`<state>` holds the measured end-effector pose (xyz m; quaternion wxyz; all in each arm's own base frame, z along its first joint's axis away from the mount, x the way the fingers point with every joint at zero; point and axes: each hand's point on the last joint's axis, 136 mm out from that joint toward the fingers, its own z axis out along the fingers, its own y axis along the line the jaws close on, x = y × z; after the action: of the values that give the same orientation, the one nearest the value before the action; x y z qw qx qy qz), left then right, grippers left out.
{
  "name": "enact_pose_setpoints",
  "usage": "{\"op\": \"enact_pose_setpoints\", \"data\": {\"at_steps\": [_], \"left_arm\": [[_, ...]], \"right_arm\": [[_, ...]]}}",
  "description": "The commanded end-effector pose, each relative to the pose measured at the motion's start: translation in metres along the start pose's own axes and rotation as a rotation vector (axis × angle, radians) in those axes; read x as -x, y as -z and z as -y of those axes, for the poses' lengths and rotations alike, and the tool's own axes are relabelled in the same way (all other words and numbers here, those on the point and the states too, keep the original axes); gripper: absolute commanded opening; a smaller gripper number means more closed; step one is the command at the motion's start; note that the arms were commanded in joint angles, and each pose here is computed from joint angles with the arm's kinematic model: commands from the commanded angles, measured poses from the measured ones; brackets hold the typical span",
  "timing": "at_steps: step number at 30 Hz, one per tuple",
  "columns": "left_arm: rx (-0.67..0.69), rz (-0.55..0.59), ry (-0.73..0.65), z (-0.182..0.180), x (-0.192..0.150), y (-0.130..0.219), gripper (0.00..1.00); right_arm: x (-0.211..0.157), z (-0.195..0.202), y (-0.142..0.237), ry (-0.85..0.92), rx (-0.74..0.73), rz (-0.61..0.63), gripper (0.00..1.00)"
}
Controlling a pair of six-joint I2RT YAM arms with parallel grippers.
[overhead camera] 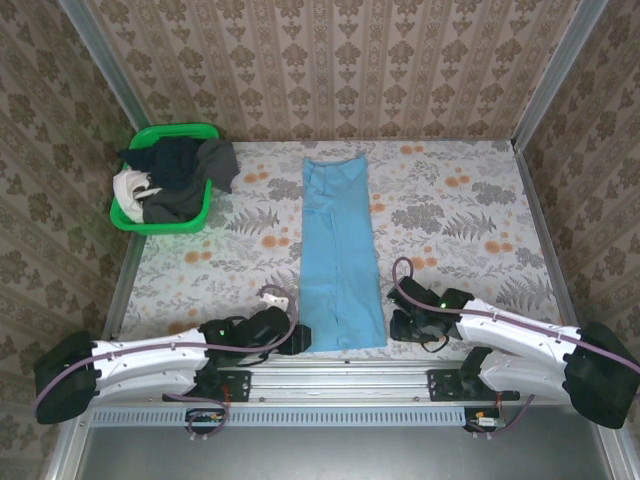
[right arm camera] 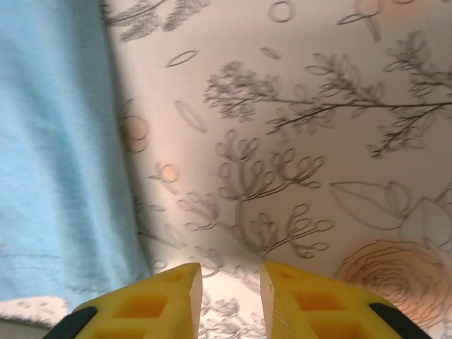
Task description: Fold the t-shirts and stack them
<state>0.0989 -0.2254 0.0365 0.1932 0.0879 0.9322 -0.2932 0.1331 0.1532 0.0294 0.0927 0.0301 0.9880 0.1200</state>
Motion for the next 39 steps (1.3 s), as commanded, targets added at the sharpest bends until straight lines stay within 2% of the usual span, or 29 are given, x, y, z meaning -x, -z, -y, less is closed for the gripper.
{"op": "enact_pose_setpoints", "data": {"at_steps": [1,5,10,12,15,22,26,32,39], "left_arm": [[-0.007,0.009,0.017,-0.004,-0.002,-0.003,0.59],[-0.034,-0.013,-0.003,0.008,-0.007,-0.009,0.60],[-0.037,-0.064,-0.014,0.011,-0.016,-0.023,0.58],[-0.057,-0.064,-0.016,0.017,-0.016,-0.026,0.51],[-0.080,-0.071,-0.031,0.026,-0.015,-0.027,0.37],[-0.136,-0.079,-0.062,0.042,-0.012,-0.021,0.09],[-0.160,-0.010,-0.076,0.049,0.008,-0.004,0.01],[-0.116,0.057,-0.061,0.038,0.052,0.017,0.00],[-0.101,0.125,-0.010,0.021,0.124,0.020,0.00]], "right_arm": [[0.004,-0.027,0.011,0.003,0.089,0.029,0.36],[0.002,-0.043,0.004,0.013,0.136,0.034,0.39],[-0.001,-0.041,-0.008,0.014,0.090,0.019,0.43],[-0.003,-0.043,-0.014,0.016,0.092,0.010,0.43],[-0.006,-0.052,-0.019,0.033,0.105,-0.006,0.42],[-0.004,-0.056,-0.009,0.057,0.077,0.007,0.17],[0.009,-0.057,0.012,0.069,0.065,0.059,0.10],[0.041,-0.052,0.030,0.032,0.064,0.123,0.08],[0.112,-0.057,0.044,-0.019,0.098,0.208,0.08]]}}
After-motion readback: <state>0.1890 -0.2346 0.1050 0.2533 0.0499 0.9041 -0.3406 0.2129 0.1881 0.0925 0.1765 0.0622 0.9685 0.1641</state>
